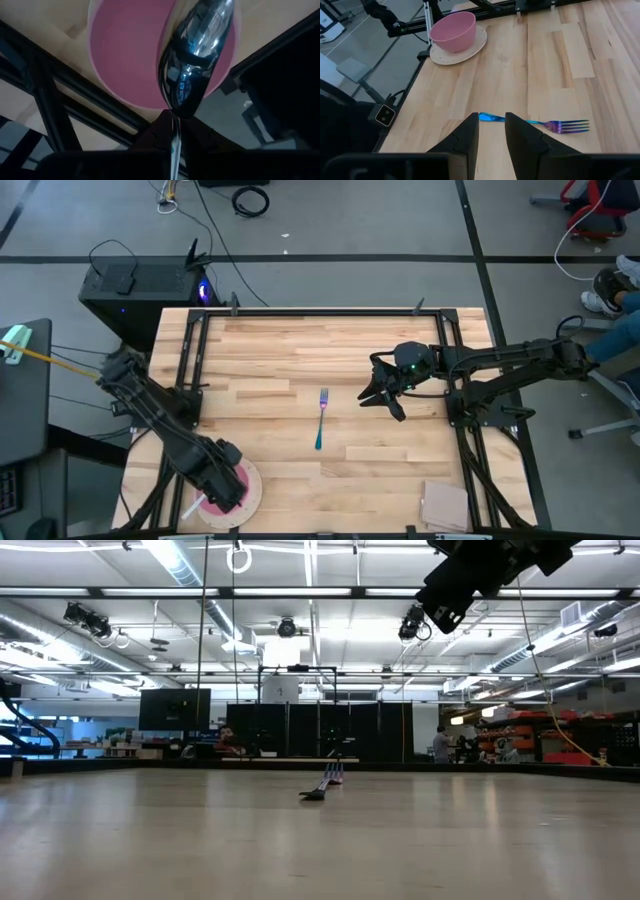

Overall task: Set table place
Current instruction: Put the spoon into the bowl

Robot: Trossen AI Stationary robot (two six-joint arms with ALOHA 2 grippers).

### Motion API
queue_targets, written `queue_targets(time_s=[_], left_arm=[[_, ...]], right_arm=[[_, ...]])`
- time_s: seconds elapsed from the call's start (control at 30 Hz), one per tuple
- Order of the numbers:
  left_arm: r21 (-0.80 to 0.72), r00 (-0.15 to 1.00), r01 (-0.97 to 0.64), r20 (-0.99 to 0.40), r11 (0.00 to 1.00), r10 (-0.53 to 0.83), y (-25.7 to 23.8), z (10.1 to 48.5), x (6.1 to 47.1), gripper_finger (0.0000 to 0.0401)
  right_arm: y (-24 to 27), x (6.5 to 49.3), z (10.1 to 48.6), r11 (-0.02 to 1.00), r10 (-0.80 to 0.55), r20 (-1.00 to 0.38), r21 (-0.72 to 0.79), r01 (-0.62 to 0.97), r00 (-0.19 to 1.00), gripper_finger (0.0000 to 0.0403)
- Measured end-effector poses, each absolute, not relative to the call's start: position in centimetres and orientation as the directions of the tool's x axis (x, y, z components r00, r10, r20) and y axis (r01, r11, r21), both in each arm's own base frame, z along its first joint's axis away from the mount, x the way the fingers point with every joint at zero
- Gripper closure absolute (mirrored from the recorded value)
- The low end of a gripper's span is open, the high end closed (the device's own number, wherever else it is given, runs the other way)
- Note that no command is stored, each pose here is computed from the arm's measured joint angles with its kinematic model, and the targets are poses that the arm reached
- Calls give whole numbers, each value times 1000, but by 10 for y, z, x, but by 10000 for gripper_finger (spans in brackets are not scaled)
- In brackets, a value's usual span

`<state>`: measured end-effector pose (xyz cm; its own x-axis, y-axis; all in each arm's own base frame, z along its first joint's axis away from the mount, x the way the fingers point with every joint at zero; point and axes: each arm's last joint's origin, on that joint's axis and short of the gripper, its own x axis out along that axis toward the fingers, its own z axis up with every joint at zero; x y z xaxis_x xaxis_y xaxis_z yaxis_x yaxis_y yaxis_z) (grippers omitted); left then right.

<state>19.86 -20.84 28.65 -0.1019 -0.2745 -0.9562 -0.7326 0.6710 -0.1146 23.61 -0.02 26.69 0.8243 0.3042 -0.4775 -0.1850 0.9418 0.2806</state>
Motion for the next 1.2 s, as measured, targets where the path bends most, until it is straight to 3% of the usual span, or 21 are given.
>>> queue_targets(time_s=[0.37, 0.9, 1.2], left_arm=[[-21, -212, -740, -941, 673, -263, -219, 262, 211, 372], [51, -413, -623, -869, 781, -273, -228, 213, 233, 372], [41, -446, -612, -843, 789, -302, -227, 206, 239, 374]], right_arm=[[0, 236, 267, 941, 304, -477, 283, -183, 824, 302], [0, 236, 267, 942, 304, -478, 283, -183, 824, 302], [0, 236, 267, 942, 303, -477, 281, -184, 825, 302]])
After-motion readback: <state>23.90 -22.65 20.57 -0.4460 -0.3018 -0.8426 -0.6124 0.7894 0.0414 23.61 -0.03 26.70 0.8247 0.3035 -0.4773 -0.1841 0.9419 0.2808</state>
